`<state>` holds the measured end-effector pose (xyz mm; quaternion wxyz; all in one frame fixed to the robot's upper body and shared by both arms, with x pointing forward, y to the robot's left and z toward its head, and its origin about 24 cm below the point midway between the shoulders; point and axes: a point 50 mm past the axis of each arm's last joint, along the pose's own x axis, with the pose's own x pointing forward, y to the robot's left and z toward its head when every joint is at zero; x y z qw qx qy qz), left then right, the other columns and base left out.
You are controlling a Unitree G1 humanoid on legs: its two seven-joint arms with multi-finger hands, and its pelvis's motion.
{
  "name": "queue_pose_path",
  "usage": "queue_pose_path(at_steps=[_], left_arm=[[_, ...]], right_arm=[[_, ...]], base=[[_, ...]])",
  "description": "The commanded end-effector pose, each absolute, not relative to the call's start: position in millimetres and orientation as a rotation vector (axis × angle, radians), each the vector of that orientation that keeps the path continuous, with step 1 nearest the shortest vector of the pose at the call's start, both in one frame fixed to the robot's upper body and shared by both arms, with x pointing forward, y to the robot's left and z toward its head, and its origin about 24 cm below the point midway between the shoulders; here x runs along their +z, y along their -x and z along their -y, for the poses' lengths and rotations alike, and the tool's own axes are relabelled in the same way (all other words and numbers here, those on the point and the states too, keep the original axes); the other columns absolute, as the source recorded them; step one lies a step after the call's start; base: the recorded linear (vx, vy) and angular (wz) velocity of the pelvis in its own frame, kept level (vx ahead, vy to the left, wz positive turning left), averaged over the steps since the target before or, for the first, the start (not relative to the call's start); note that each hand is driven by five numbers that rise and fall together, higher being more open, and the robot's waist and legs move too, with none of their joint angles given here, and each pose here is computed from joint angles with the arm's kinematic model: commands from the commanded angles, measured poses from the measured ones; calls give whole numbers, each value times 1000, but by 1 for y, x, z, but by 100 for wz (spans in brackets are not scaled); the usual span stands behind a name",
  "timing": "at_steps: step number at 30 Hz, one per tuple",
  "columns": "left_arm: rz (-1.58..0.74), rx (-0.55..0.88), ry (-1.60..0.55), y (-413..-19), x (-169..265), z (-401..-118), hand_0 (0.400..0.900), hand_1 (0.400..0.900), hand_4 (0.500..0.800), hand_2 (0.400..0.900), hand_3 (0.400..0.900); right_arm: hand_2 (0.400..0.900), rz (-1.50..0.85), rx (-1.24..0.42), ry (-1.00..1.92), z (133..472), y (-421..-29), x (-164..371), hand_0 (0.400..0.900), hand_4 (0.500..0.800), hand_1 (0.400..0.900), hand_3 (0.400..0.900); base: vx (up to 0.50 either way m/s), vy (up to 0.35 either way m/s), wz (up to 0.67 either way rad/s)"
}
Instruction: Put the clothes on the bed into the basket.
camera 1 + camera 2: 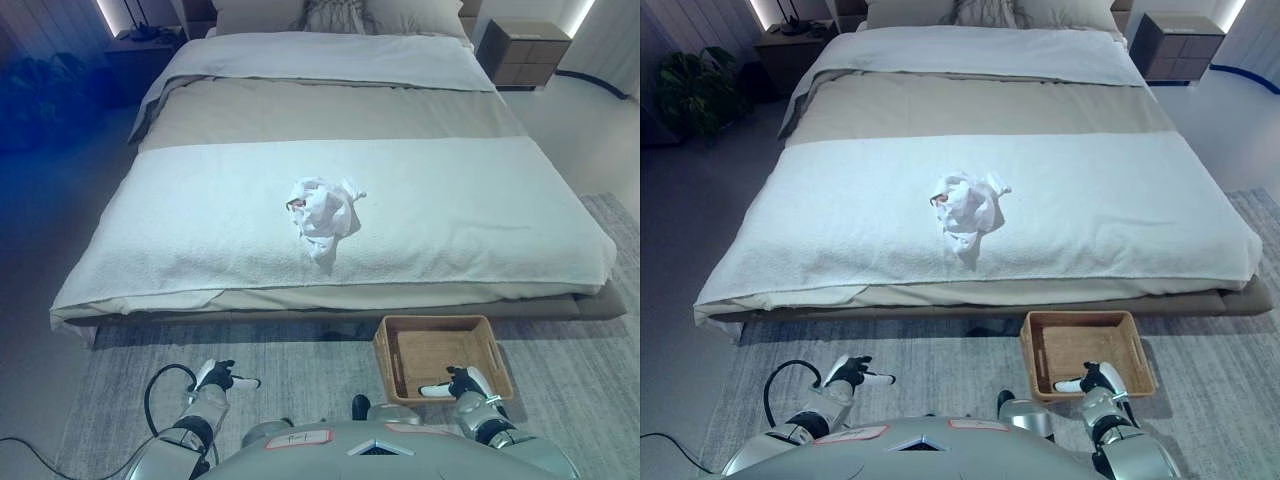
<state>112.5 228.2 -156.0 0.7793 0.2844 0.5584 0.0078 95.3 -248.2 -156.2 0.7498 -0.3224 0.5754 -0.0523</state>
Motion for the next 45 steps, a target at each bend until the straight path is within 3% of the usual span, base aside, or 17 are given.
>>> queue_pose_path(at_steps=[1,19,30,40,45], left_arm=[[-1131,16,-648,-141,-148,-227,900,900,800,900,900],[-1109,55,-647,-148,-144,-233,900,900,800,900,900],[-1087,87,-691,-159,-137,-244,900,900,800,900,900],[-950,73,-667,-193,-122,-233,900,900,800,900,900],[-948,64,-654,-192,-124,-227,900,900,800,900,900]], right_arm=[[900,-1192,-137,772,257,-123,-147,900,800,900,900],[900,-1177,-131,780,258,-130,-144,900,800,900,900],[900,-1185,-244,755,280,-134,-136,900,800,900,900],[900,-1195,-300,727,292,-120,-135,900,800,900,900],[900,-1195,-301,718,293,-119,-135,900,800,900,900]], base=[[0,0,0],[8,40,-1],[-16,178,5],[355,62,34],[535,-113,31]])
